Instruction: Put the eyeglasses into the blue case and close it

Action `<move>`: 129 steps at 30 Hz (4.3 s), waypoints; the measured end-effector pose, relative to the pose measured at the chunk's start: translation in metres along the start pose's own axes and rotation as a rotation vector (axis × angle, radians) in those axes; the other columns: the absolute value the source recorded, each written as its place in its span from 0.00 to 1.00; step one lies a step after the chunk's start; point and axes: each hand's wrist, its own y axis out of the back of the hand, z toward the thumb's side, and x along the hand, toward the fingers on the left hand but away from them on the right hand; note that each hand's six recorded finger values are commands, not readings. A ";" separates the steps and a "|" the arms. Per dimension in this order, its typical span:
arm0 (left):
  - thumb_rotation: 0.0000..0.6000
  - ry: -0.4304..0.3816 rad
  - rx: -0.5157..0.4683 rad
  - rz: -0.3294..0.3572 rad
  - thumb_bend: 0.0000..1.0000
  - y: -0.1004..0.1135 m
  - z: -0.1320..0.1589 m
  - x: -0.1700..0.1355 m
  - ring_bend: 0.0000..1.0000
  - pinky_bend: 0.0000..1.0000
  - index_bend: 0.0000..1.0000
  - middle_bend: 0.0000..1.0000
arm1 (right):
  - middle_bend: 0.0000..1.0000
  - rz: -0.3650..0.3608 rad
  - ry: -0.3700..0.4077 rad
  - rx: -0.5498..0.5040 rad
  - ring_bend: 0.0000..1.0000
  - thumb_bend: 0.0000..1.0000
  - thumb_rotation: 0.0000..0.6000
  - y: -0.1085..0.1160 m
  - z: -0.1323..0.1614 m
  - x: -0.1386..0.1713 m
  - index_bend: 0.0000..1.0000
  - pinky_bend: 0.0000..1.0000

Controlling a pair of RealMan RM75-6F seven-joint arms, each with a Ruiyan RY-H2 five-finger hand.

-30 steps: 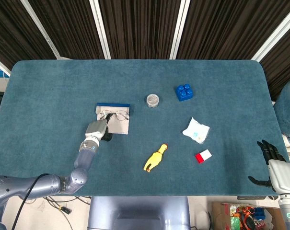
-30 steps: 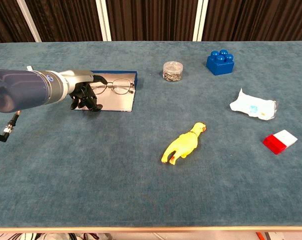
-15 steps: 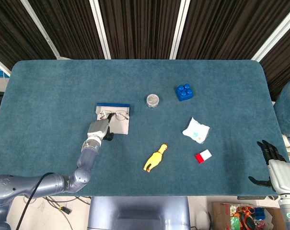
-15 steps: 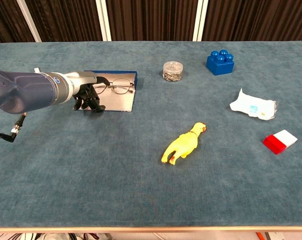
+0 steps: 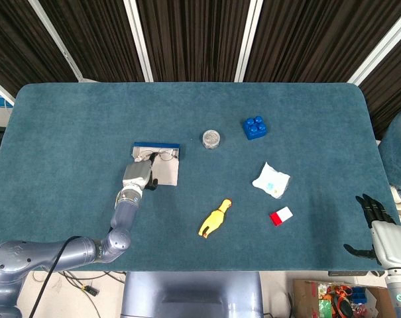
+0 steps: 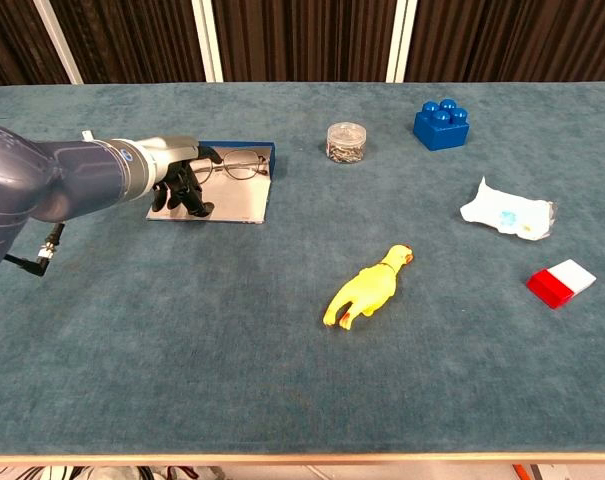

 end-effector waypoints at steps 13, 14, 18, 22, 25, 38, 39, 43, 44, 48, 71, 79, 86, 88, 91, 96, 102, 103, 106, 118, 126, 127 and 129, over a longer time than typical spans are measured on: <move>1.00 0.053 0.027 0.032 0.44 0.005 -0.001 0.014 0.75 0.75 0.00 0.73 | 0.00 0.006 -0.006 -0.003 0.04 0.11 1.00 0.000 0.000 0.000 0.00 0.21; 1.00 0.053 0.030 0.035 0.44 0.005 0.000 0.015 0.75 0.75 0.00 0.73 | 0.00 0.006 -0.006 -0.004 0.04 0.11 1.00 0.000 -0.001 0.000 0.00 0.21; 1.00 0.047 0.046 0.048 0.44 0.005 0.004 0.016 0.75 0.75 0.00 0.73 | 0.00 0.005 -0.006 -0.005 0.04 0.11 1.00 0.000 -0.001 0.000 0.00 0.21; 1.00 0.035 0.053 0.052 0.44 0.004 0.008 0.015 0.75 0.75 0.00 0.73 | 0.00 0.008 -0.007 -0.005 0.04 0.11 1.00 0.000 -0.001 0.000 0.00 0.21; 1.00 0.027 0.061 0.048 0.44 0.002 0.010 0.013 0.75 0.75 0.00 0.73 | 0.00 0.009 -0.007 -0.006 0.04 0.11 1.00 0.000 -0.001 0.000 0.00 0.21; 1.00 -0.003 0.104 0.062 0.44 0.009 0.012 -0.006 0.74 0.75 0.04 0.70 | 0.00 0.012 -0.008 -0.012 0.04 0.11 1.00 0.000 0.000 0.000 0.00 0.21; 1.00 -0.006 0.107 0.063 0.43 0.009 0.012 -0.008 0.72 0.74 0.09 0.68 | 0.00 0.012 -0.009 -0.013 0.04 0.11 1.00 0.000 0.000 -0.001 0.00 0.21; 1.00 -0.033 0.129 0.068 0.28 0.009 0.012 -0.020 0.45 0.51 0.20 0.52 | 0.00 0.012 -0.010 -0.017 0.04 0.11 1.00 0.000 0.000 -0.001 0.00 0.21; 1.00 -0.042 0.139 0.070 0.23 0.009 0.012 -0.023 0.33 0.35 0.20 0.46 | 0.00 0.012 -0.009 -0.018 0.04 0.11 1.00 0.000 0.000 -0.001 0.00 0.21; 1.00 -0.082 0.242 0.085 0.20 0.007 0.003 -0.038 0.10 0.10 0.17 0.18 | 0.00 0.017 -0.009 -0.025 0.04 0.11 1.00 -0.001 0.000 -0.001 0.00 0.21; 1.00 -0.155 0.390 0.203 0.21 -0.017 0.000 -0.030 0.06 0.07 0.17 0.14 | 0.00 0.025 -0.016 -0.040 0.04 0.11 1.00 0.000 -0.001 -0.001 0.00 0.21; 1.00 -0.149 0.386 0.221 0.24 -0.017 0.003 -0.026 0.06 0.07 0.19 0.14 | 0.00 0.027 -0.017 -0.041 0.04 0.11 1.00 0.000 -0.002 -0.001 0.00 0.21; 1.00 -0.148 0.392 0.234 0.25 -0.016 0.005 -0.023 0.06 0.07 0.22 0.14 | 0.00 0.028 -0.020 -0.042 0.04 0.11 1.00 -0.001 -0.002 -0.002 0.00 0.21; 1.00 -0.142 0.396 0.236 0.25 -0.016 0.005 -0.021 0.06 0.07 0.22 0.14 | 0.00 0.027 -0.021 -0.042 0.04 0.11 1.00 0.000 -0.002 -0.001 0.00 0.21; 1.00 -0.136 0.399 0.229 0.25 -0.019 0.004 -0.019 0.06 0.07 0.23 0.14 | 0.00 0.027 -0.022 -0.042 0.04 0.11 1.00 0.000 -0.002 -0.002 0.00 0.21; 1.00 -0.134 0.396 0.227 0.25 -0.021 0.002 -0.019 0.06 0.07 0.24 0.14 | 0.00 0.027 -0.022 -0.043 0.04 0.11 1.00 0.000 -0.002 -0.002 0.00 0.21; 1.00 -0.135 0.399 0.243 0.25 -0.021 0.004 -0.016 0.06 0.07 0.24 0.14 | 0.00 0.029 -0.022 -0.044 0.04 0.11 1.00 -0.001 -0.002 -0.002 0.00 0.21; 1.00 -0.137 0.405 0.247 0.25 -0.022 0.005 -0.015 0.06 0.07 0.24 0.14 | 0.00 0.030 -0.023 -0.044 0.04 0.11 1.00 -0.001 -0.002 -0.002 0.00 0.21; 1.00 -0.139 0.408 0.252 0.25 -0.023 0.006 -0.015 0.06 0.07 0.24 0.14 | 0.00 0.029 -0.023 -0.044 0.04 0.11 1.00 -0.001 -0.002 -0.002 0.00 0.21; 1.00 -0.139 0.422 0.273 0.42 -0.022 0.010 -0.011 0.06 0.07 0.26 0.14 | 0.00 0.034 -0.028 -0.052 0.04 0.11 1.00 -0.001 -0.002 -0.002 0.00 0.21; 1.00 -0.127 0.443 0.318 0.50 -0.013 0.014 -0.006 0.06 0.07 0.30 0.14 | 0.00 0.036 -0.030 -0.055 0.04 0.11 1.00 -0.001 -0.002 -0.002 0.00 0.21; 1.00 -0.125 0.442 0.326 0.50 -0.011 0.015 -0.005 0.06 0.07 0.30 0.14 | 0.00 0.036 -0.031 -0.055 0.04 0.11 1.00 -0.001 -0.002 -0.002 0.00 0.21; 1.00 -0.120 0.437 0.340 0.50 -0.007 0.017 -0.003 0.06 0.07 0.30 0.14 | 0.00 0.036 -0.031 -0.056 0.04 0.12 1.00 -0.001 -0.002 -0.002 0.00 0.21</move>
